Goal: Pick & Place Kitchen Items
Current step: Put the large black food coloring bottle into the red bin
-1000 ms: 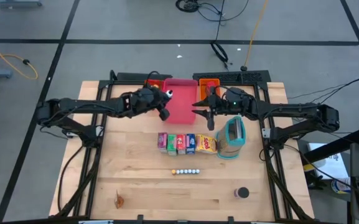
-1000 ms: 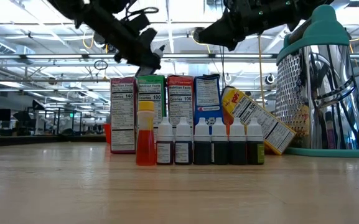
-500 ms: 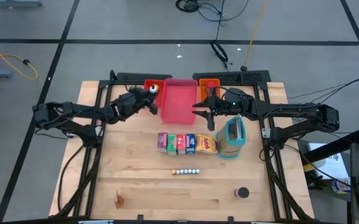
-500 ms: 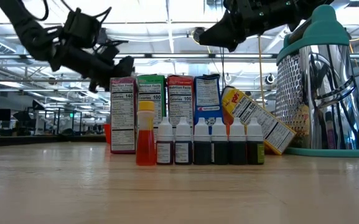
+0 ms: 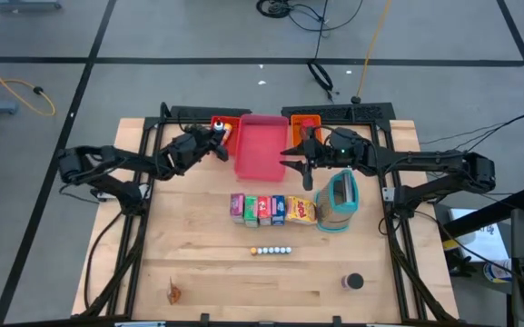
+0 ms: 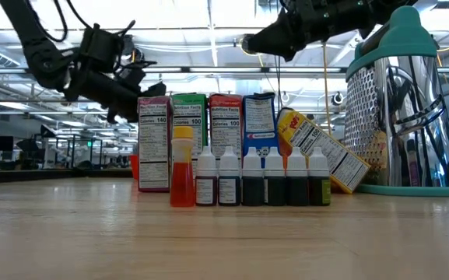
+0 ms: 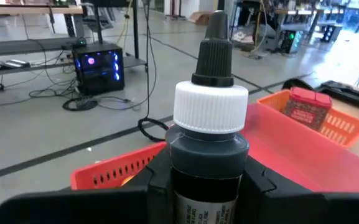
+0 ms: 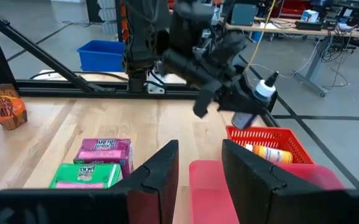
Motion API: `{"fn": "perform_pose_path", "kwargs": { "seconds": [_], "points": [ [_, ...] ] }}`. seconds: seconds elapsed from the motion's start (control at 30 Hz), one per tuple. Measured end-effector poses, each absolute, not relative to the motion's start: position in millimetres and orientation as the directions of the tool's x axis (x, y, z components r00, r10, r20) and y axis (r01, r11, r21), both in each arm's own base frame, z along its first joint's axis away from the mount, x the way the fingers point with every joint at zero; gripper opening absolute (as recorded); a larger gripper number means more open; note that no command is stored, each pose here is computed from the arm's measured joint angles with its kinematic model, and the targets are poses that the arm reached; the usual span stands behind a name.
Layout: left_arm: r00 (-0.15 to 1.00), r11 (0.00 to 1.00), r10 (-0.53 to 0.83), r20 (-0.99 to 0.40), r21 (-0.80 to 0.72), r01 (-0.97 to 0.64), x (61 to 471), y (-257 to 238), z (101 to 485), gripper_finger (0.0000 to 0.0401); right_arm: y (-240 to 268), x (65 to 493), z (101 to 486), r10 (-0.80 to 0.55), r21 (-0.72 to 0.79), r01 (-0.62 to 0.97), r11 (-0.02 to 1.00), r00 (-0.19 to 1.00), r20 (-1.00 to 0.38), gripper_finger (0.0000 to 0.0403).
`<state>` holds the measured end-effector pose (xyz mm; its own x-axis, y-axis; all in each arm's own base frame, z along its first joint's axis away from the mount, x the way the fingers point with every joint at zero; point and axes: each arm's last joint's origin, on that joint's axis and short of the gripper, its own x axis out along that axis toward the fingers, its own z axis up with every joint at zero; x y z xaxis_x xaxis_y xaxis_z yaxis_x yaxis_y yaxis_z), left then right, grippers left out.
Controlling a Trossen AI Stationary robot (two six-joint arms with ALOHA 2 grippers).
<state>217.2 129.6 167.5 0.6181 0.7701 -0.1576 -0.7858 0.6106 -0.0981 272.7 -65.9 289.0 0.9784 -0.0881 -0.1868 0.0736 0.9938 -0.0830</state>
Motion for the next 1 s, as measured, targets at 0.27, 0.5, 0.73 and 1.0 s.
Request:
{"fn": "perform_pose_path", "kwargs": {
  "seconds": [0.27,0.5,0.73,1.0],
  "points": [
    [0.590,0.589,0.781,-0.204,-0.070,-0.805,234.5,147.6,144.7,0.0098,-57.5,274.7,289.5,-0.058,-0.086,0.043,0.995,0.981,-0.183,0.0116],
    [0.565,0.571,0.784,-0.256,-0.058,-0.819,250.2,163.1,126.1,0.0100,-48.1,276.5,289.7,-0.026,-0.122,0.004,0.992,0.983,-0.180,0.0116],
    [0.580,0.590,0.766,-0.276,-0.055,-0.806,262.5,170.1,118.3,0.0102,-46.0,276.8,289.7,-0.020,-0.137,-0.005,0.991,0.983,-0.180,0.0114],
    [0.578,0.586,0.766,-0.281,-0.063,-0.808,263.3,170.6,117.0,0.0128,-46.1,276.8,289.7,-0.020,-0.145,-0.006,0.989,0.983,-0.180,0.0114]
  ]
}}
